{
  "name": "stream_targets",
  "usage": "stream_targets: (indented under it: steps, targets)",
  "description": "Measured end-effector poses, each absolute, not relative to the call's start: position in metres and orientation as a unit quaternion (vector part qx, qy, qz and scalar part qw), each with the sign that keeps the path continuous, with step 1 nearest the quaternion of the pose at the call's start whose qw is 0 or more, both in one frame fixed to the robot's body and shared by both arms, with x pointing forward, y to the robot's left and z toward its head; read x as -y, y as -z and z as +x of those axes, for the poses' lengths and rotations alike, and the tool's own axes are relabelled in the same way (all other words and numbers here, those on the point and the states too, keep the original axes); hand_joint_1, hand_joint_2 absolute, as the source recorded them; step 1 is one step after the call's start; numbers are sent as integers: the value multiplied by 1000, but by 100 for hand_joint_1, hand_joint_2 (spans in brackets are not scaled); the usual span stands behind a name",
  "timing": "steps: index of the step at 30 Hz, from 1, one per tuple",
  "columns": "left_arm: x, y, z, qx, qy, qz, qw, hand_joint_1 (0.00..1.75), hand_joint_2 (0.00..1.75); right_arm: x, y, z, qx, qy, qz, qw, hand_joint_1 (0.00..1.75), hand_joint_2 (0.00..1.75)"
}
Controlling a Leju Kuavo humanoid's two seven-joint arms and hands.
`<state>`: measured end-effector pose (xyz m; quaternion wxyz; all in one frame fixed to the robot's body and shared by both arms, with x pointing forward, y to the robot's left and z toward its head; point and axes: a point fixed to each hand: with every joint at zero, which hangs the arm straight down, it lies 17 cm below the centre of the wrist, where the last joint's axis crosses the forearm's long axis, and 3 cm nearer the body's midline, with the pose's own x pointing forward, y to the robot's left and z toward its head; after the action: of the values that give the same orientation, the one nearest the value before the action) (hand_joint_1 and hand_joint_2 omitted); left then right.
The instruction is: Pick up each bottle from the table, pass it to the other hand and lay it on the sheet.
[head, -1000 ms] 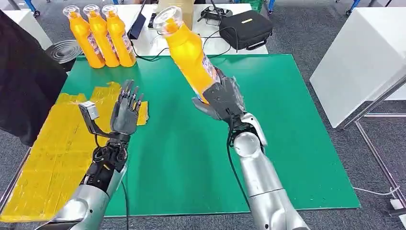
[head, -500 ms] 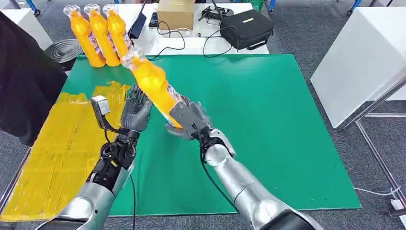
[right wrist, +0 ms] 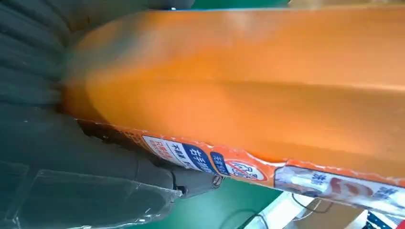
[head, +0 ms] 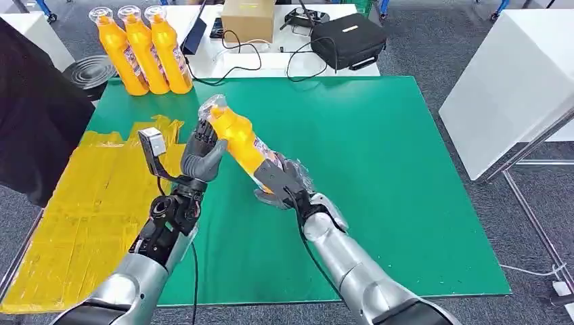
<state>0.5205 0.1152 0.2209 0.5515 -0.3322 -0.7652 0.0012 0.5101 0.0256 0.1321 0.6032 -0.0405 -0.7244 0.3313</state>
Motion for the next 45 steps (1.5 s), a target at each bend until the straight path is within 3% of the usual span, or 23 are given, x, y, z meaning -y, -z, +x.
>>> stream_targets:
  steps: [15,32,33,34,35,45]
  targets:
    - [-90,-228,518,759,13,-350,549,0,175,-44,-136,501,713,-305,-10,631,175,175]
    - [-92,-216,526,751,7,-341,566,0,175,-94,-135,473,685,-354,20,636,175,175]
    - [-92,-215,526,751,6,-339,566,161,175,-95,-133,472,683,-362,18,634,175,175]
    - [-93,-214,526,752,5,-338,566,161,175,-95,-132,472,682,-368,16,632,175,175]
    - [-93,-213,525,751,4,-337,567,175,175,-96,-131,471,680,-372,15,631,175,175]
    - [-100,-202,519,751,-8,-331,571,175,175,-99,-120,465,671,-399,5,625,175,175]
